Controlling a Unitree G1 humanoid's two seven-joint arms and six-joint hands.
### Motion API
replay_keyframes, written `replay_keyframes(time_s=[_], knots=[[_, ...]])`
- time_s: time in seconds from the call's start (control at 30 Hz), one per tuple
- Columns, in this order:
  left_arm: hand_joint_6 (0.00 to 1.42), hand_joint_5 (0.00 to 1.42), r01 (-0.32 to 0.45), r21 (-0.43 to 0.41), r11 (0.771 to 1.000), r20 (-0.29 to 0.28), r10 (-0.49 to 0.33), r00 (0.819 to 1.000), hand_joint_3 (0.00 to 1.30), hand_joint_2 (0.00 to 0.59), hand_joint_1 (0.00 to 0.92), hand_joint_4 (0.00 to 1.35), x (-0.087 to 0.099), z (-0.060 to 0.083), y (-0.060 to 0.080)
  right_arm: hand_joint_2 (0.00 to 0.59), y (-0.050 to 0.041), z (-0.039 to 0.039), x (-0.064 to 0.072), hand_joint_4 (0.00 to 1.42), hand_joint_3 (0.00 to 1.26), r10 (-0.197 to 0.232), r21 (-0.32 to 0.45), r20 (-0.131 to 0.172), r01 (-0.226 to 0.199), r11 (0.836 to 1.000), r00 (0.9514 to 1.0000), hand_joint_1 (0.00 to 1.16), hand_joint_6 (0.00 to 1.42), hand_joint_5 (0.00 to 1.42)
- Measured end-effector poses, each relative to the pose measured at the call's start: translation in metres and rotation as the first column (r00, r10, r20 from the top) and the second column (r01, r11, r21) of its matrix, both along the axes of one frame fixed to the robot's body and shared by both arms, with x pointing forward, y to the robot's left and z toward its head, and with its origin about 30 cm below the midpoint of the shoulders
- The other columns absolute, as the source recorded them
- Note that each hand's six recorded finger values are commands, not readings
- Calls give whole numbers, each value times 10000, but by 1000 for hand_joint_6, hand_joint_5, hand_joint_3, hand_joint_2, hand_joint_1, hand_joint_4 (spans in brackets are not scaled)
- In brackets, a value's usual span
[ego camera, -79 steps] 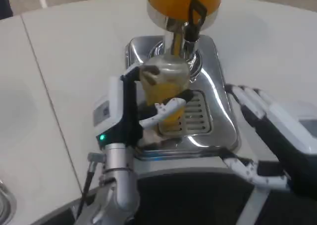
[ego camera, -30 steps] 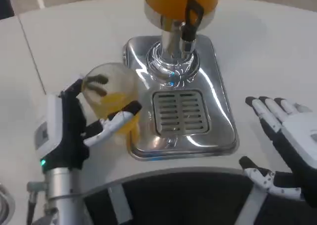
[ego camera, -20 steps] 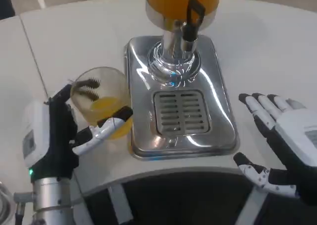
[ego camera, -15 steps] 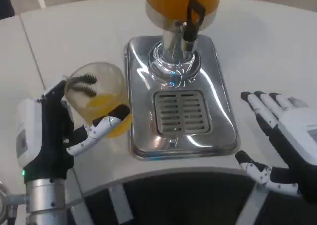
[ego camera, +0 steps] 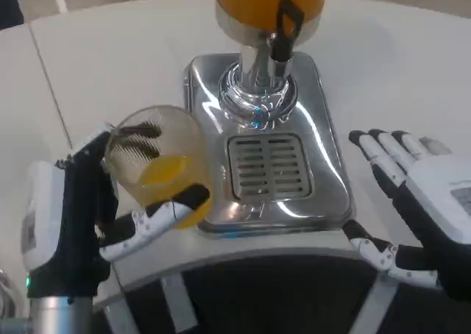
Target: Grasp the cup under the faucet to collect the drink, then remove the cup.
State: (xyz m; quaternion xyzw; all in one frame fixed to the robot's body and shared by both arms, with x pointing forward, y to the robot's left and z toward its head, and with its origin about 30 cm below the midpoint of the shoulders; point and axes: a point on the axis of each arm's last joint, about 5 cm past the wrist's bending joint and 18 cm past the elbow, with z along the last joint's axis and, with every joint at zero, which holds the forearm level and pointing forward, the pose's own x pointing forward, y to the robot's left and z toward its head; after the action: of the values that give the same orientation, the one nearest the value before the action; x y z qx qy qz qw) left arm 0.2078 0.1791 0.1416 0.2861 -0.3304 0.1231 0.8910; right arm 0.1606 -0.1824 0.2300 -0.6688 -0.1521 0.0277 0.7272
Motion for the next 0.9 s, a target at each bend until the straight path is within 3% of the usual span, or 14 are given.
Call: replay_keyframes(time_s=[0.13, 0.4, 0.47, 0.73, 0.9], knots=[[1424, 1424, 347, 223, 9991, -190, -342, 9992, 1106, 71, 584, 1094, -81, -13, 3, 471, 26, -11, -42, 0, 0, 617, 105, 439, -622, 9980, 9971, 379, 18, 0], [1424, 1424, 1004, 356, 9943, -391, -990, 9943, 1106, 72, 586, 1094, -272, -21, -37, 475, 32, -118, -170, 0, 0, 1122, -60, 362, -1121, 9937, 9930, 385, 16, 0], [1424, 1424, 1058, 335, 9938, -495, -1041, 9933, 1105, 72, 586, 1094, -305, -31, -39, 475, 29, -127, -210, 0, 0, 1269, -134, 469, -1264, 9919, 9908, 386, 16, 0], [1424, 1424, 1114, 160, 9936, -653, -1102, 9918, 1103, 72, 587, 1094, -384, -49, -67, 480, -83, -99, -293, 0, 0, 1551, -90, 624, -1549, 9879, 9859, 398, 16, 0], [1424, 1424, 1279, 164, 9917, -551, -1268, 9904, 1102, 73, 587, 1094, -419, -14, -91, 484, -98, -81, -314, 0, 0, 1768, -127, 689, -1764, 9842, 9818, 403, 27, 0]])
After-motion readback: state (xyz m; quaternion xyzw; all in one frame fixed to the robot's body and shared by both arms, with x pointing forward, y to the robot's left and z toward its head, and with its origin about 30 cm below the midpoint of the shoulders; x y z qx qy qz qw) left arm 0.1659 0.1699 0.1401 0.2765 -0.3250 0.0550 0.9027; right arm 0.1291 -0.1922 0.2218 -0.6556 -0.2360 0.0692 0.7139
